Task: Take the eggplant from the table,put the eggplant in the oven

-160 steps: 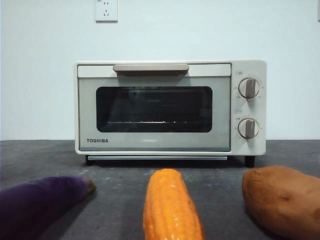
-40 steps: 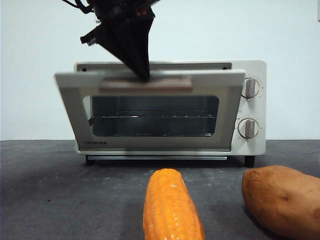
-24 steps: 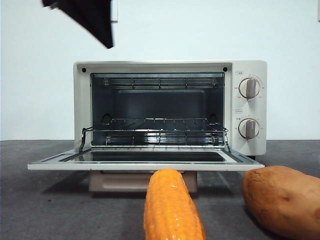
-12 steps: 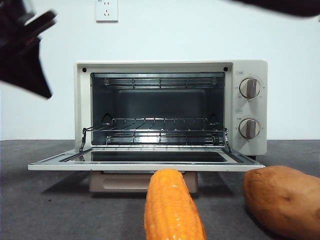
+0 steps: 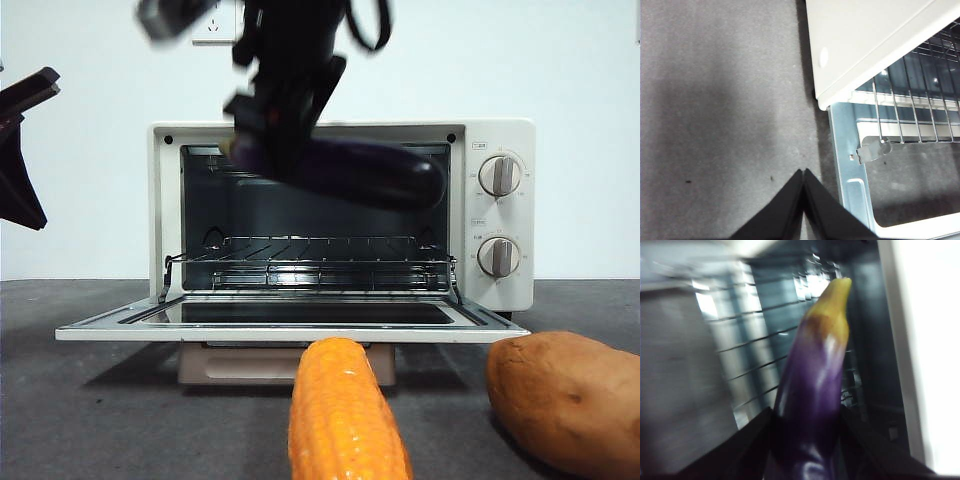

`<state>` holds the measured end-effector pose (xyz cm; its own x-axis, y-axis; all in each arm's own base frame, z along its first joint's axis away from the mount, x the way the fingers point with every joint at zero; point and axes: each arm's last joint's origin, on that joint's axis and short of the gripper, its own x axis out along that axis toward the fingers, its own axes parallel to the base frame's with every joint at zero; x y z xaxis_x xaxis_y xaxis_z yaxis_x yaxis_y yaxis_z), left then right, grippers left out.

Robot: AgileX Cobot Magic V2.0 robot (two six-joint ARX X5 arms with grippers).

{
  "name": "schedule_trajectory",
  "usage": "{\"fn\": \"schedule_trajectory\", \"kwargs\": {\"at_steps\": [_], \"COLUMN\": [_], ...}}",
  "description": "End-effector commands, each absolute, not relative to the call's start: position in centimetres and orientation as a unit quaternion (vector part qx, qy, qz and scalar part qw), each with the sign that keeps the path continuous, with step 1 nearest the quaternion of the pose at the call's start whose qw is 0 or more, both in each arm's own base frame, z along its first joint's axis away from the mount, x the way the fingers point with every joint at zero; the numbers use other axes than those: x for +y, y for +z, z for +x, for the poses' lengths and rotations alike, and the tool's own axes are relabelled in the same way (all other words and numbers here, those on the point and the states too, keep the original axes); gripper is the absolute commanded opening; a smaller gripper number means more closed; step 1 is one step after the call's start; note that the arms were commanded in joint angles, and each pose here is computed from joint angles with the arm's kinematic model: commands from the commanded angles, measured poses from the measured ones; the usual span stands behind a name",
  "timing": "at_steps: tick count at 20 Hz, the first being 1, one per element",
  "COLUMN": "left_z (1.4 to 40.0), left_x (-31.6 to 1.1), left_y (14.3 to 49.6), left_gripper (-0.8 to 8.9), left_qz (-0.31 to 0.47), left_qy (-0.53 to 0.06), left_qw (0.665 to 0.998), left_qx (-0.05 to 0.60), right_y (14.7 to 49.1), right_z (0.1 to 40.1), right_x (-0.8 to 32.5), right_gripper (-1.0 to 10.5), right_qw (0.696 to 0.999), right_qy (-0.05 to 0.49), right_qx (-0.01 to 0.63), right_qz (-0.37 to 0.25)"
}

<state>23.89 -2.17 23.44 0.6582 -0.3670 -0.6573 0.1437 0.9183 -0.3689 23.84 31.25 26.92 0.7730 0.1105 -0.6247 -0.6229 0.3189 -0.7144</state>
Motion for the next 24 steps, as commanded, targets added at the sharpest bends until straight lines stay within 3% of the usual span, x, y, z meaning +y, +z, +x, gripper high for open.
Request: {"fn": "schedule_trajectory", "kwargs": {"at_steps": [1,5,11,24], "left_z": [24.1,24.1,24.1,24.1], "left_x": [-2.2,-2.2,-2.2,-2.2], "left_y": [23.5,23.5,23.5,23.3], "left_gripper": [0.06,0.06,0.06,0.06], "left_qz": [-0.145,-0.144,-0.143,-0.14], "left_qy": [-0.147,-0.149,-0.149,-0.151], "left_qw": [0.9,0.9,0.9,0.898], "left_qx": [0.385,0.384,0.383,0.389], "right_y": [25.2,23.0,22.8,22.8], "right_z": [25.0,26.6,27.7,26.5], "right_x": [32.6,33.0,32.3,33.3], "right_gripper": [1.6,1.7,3.0,3.0], "right_qw": [0.752,0.748,0.754,0.766], "right_qy": [0.224,0.194,0.182,0.189], "right_qx": [0.221,0.227,0.234,0.23], "right_qz": [-0.579,-0.593,-0.586,-0.57]}}
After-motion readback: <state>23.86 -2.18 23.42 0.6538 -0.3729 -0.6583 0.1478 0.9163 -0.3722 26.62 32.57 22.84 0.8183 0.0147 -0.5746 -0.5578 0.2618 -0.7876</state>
